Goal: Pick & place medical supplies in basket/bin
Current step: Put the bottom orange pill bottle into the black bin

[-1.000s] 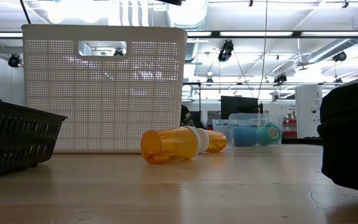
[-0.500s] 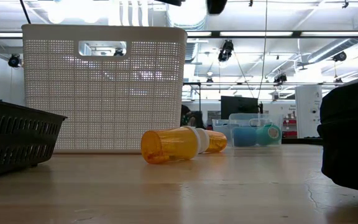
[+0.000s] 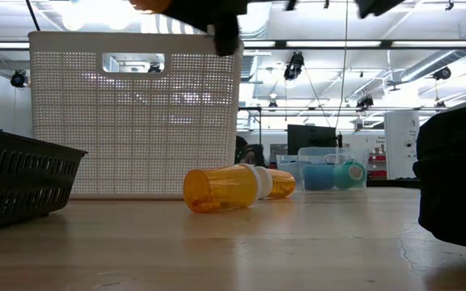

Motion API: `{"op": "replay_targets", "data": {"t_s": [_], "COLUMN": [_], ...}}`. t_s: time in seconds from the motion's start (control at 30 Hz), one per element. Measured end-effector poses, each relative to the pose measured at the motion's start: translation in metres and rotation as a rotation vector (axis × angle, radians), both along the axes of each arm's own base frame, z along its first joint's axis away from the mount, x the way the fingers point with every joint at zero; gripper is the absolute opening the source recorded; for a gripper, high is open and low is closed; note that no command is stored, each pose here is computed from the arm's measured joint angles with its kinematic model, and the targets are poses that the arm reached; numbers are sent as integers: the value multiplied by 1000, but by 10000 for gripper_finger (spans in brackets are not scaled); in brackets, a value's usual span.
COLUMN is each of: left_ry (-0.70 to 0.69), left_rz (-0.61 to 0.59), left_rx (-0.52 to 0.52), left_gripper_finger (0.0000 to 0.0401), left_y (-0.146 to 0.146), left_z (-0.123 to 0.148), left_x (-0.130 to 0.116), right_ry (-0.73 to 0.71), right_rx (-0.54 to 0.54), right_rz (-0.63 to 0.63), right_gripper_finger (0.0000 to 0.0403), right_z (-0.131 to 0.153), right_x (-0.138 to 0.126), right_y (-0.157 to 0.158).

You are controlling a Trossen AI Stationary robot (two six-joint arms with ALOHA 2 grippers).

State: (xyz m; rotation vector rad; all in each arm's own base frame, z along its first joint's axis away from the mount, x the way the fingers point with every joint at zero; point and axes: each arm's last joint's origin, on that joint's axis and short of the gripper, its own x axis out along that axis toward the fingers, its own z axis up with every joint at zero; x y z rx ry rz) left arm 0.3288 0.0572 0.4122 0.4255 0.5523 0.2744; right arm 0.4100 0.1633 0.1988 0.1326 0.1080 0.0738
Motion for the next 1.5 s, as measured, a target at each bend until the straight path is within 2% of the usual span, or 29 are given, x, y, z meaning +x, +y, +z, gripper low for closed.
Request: {"op": "replay_targets", "data": {"t_s": [0.23,0.63,1.17,1.5], "left_ry": [0,6,7,7], "left_rz": [0,1,0,-1], "left_rx": [0,-3,-1,-1], "left_gripper_finger": [381,381,381,381], "left_y": [0,0,0,0], "left_z": [0,-1,-1,-1], "left_x": [0,0,0,0], "right_ry": [-9,-8,26,63], "right_rx": [-15,-10,-20,14], "right_rz": [2,-7,-4,23], "right_gripper_finger": [185,185,185,185], "right_z": [-14,-32,-61,-81], "right_x": [29,54,69,73], "right_y": [12,19,25,27]}}
